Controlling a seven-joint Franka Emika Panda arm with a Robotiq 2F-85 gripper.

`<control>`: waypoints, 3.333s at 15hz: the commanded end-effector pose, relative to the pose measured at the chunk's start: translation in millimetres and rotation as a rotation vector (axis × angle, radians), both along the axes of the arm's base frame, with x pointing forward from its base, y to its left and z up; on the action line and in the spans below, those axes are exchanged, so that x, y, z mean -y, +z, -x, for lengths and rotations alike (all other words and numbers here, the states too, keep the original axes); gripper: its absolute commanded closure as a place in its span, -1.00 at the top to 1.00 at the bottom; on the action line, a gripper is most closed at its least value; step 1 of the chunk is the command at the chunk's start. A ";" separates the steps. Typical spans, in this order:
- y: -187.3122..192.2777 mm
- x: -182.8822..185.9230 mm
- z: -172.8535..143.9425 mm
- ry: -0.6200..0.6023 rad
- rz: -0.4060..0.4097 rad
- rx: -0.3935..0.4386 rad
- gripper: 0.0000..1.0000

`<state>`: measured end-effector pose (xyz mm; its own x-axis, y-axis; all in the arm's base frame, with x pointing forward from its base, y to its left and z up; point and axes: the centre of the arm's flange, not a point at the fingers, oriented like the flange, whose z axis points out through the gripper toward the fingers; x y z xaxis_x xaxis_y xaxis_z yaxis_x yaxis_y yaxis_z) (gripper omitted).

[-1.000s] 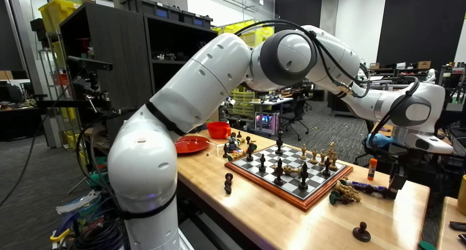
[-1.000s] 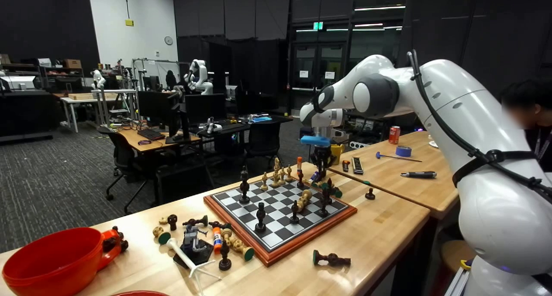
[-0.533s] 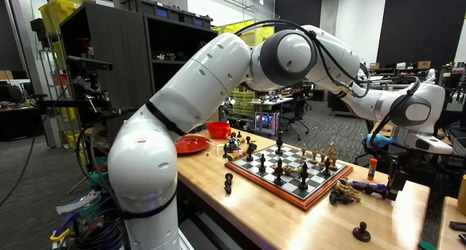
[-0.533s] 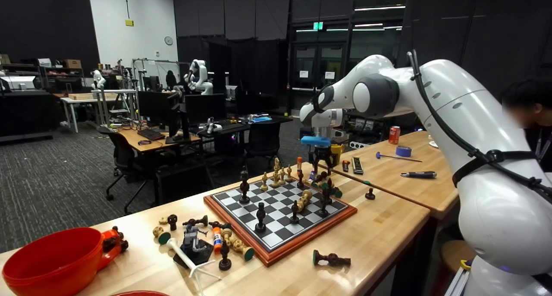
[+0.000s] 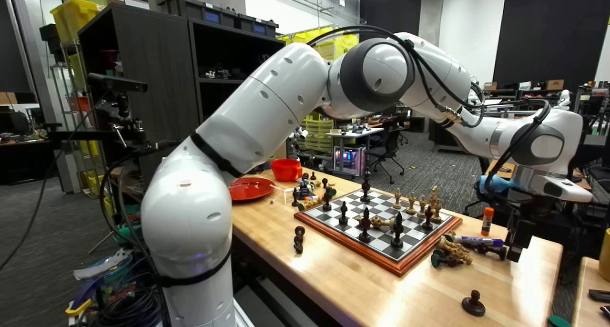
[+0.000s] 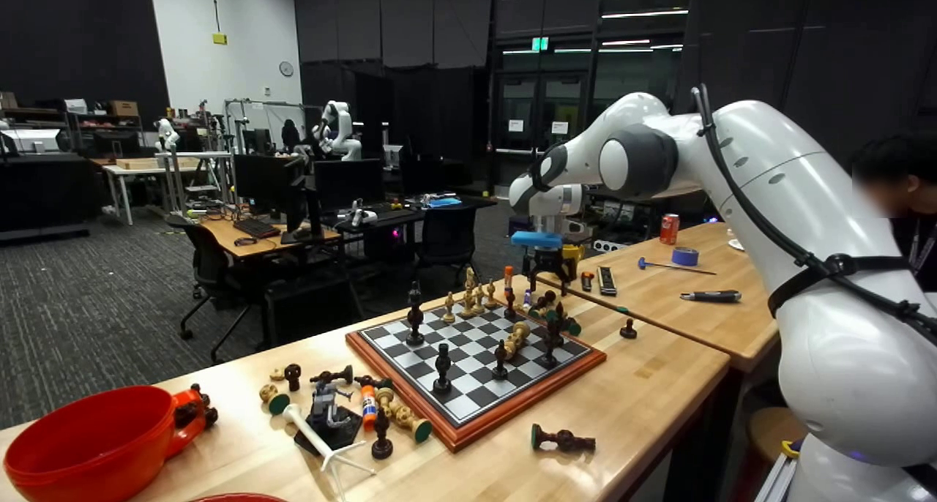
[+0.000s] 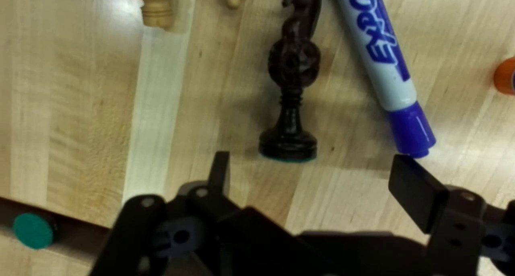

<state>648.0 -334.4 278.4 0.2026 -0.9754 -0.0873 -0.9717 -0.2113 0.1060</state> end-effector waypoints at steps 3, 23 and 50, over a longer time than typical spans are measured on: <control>3.5 -5.1 19.6 -0.031 -0.045 -0.006 1.00; 18.1 -11.7 21.8 -0.049 -0.077 0.024 -0.83; 111.8 -74.9 80.4 0.205 -0.085 0.182 -0.83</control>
<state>601.4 -281.9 378.3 0.3631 -0.9248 -0.1133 -0.9316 -0.3579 -0.0635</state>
